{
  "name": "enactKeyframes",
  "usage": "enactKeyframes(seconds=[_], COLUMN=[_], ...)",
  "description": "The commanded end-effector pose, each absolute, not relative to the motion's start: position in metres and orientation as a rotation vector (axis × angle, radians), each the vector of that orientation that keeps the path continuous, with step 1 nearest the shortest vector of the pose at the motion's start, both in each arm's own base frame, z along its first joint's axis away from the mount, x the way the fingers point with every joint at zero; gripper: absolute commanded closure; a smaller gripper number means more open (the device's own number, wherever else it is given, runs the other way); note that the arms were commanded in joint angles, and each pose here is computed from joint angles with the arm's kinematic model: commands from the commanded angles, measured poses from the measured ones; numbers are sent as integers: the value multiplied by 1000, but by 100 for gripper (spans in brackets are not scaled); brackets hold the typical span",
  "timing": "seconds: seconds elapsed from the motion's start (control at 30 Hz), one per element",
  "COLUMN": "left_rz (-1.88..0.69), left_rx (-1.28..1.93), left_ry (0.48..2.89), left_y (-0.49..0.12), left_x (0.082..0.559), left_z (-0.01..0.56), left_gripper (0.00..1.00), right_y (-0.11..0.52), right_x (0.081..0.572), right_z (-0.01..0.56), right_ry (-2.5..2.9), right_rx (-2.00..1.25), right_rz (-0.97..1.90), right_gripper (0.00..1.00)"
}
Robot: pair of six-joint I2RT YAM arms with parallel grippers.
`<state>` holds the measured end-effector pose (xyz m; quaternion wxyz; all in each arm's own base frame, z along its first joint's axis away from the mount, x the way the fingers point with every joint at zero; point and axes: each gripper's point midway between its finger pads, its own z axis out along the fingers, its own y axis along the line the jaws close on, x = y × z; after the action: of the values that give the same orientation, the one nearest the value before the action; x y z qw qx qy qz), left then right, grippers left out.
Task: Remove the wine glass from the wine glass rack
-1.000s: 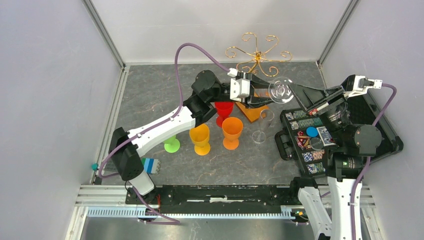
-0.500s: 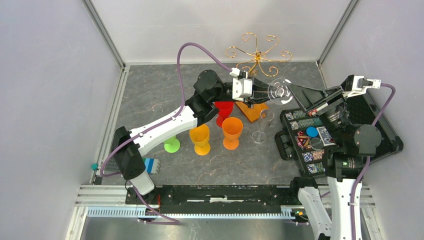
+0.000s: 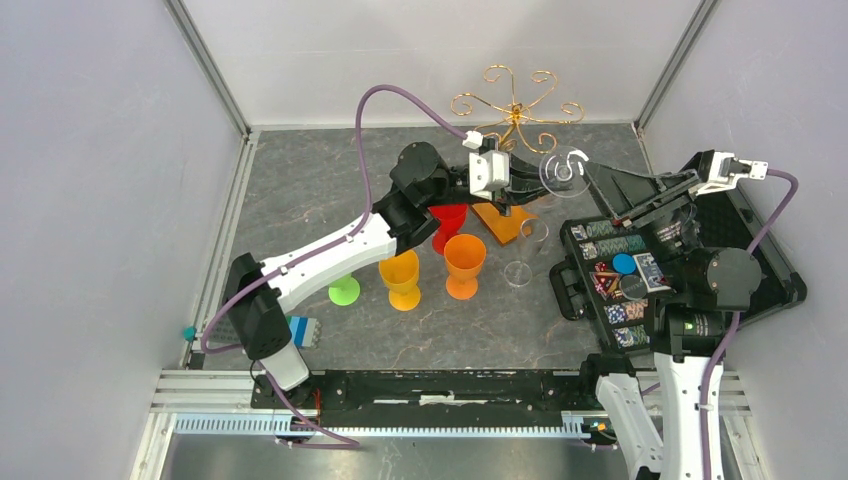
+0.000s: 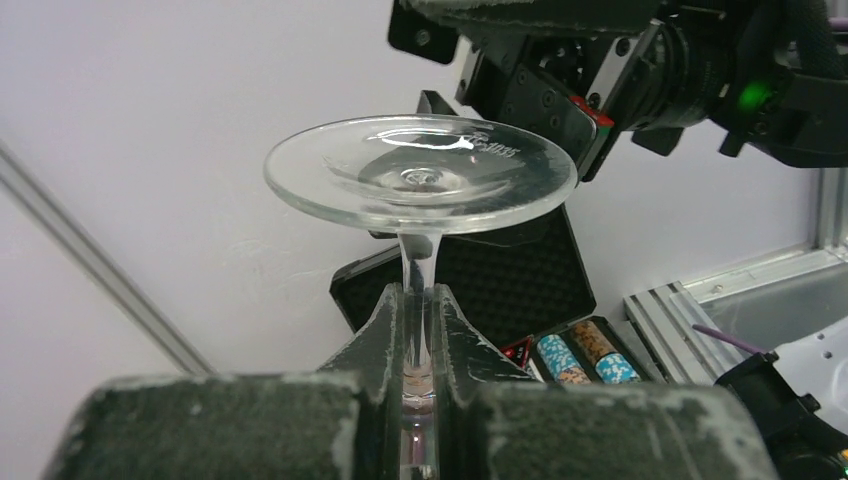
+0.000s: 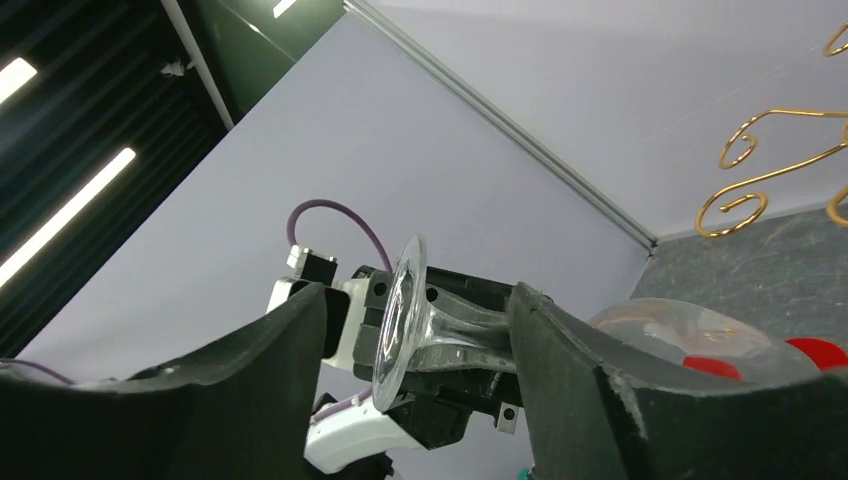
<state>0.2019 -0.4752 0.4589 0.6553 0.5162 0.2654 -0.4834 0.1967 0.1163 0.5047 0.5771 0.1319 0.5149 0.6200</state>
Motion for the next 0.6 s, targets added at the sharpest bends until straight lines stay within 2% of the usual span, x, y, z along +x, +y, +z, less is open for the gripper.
enactKeyframes(seconds=[0.0, 0.1, 0.27, 0.43, 0.57], left_rz=[-1067, -1044, -1016, -1033, -1080], left_rx=[1009, 935, 706, 423, 242], left_ry=[588, 655, 795, 914, 992], left_y=[-454, -445, -416, -373, -342], left_x=[204, 214, 236, 251, 256], left_z=[503, 509, 532, 567, 582], left_gripper=[98, 98, 98, 98, 98], right_y=[108, 98, 88, 94, 102], right_x=[208, 216, 222, 223, 219], right_z=[504, 496, 474, 451, 459], right_ry=[1165, 1164, 1159, 1132, 1081], right_rx=[278, 303, 307, 278, 215], right_rz=[1330, 1228, 1119, 1192, 1262], right_gripper=[22, 12, 2, 2, 2])
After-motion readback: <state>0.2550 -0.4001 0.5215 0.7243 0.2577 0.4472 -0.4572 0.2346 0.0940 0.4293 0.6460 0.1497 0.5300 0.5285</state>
